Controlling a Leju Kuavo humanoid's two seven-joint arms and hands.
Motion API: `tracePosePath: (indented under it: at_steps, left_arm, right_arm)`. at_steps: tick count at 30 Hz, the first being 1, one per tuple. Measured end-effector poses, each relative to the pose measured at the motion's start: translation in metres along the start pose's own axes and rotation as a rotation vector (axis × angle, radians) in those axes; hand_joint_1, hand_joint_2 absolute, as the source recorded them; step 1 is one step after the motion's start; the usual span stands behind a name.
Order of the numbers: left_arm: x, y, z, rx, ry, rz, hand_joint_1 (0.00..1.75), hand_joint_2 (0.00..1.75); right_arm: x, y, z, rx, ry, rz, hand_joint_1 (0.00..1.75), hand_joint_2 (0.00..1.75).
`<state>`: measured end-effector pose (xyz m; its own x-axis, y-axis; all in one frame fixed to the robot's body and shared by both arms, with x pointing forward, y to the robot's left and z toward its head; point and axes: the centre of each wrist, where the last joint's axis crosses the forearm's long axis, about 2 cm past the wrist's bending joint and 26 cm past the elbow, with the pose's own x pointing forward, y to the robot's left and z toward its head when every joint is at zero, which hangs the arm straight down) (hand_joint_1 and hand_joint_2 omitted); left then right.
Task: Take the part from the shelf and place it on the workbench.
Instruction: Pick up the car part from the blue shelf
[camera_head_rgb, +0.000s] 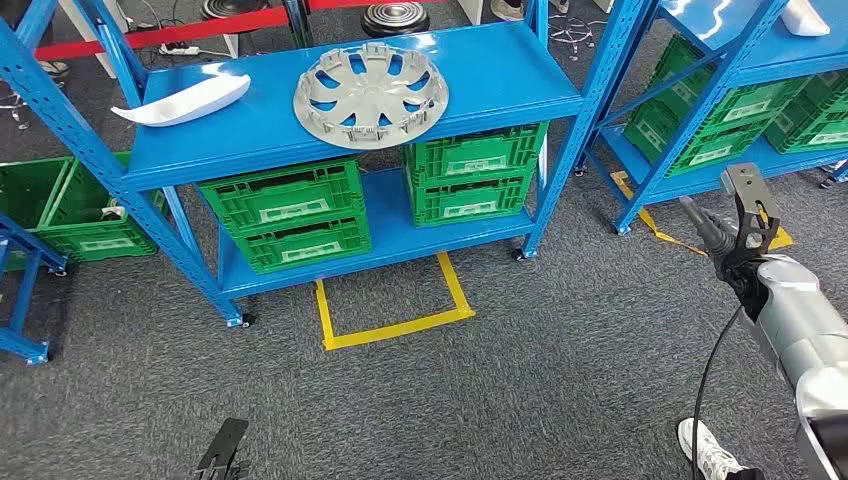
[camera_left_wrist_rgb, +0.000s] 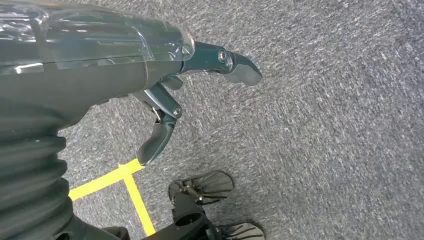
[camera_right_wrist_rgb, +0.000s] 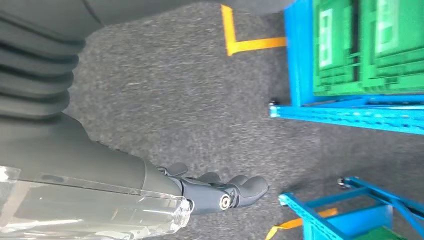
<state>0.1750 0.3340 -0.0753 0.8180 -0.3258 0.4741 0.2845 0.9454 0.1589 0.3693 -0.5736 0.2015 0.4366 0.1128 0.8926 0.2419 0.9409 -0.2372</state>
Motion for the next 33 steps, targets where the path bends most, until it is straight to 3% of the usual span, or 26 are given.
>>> tracePosePath:
  at_steps: [2,4,8,12,15,18,23,33]
  left_arm:
    - [-0.002,0.000,0.000,-0.012,0.005,0.007,0.00,1.75]
    - [-0.006,0.001,0.001,-0.030,0.008,0.018,0.00,1.75]
    - [-0.015,0.008,0.003,-0.038,-0.013,0.023,0.00,1.75]
    - [-0.020,0.010,0.004,-0.038,-0.028,0.015,0.00,1.75]
    - [-0.021,0.011,0.004,-0.036,-0.026,-0.003,0.00,1.75]
    - [-0.018,0.012,0.003,-0.031,-0.012,-0.025,0.00,1.75]
    - [-0.010,0.013,0.002,-0.030,-0.011,-0.038,0.00,1.75]
    - [-0.010,0.011,0.002,-0.031,-0.010,-0.041,0.00,1.75]
  right_arm:
    - [0.007,-0.001,0.000,0.020,-0.044,-0.012,0.00,1.75]
    - [0.033,-0.005,0.000,0.067,-0.150,-0.037,0.00,1.75]
    - [0.131,-0.015,0.013,0.183,-0.424,-0.059,0.00,1.75]
    - [0.226,-0.013,0.046,0.338,-0.690,0.010,0.00,1.75]
    - [0.281,0.005,0.077,0.364,-0.824,0.288,0.00,1.75]
    - [0.324,0.045,0.111,0.287,-0.893,0.659,0.00,1.75]
    - [0.349,0.098,0.152,0.298,-1.044,0.858,0.00,1.75]
    - [0.354,0.134,0.187,0.351,-1.192,0.988,0.00,1.75]
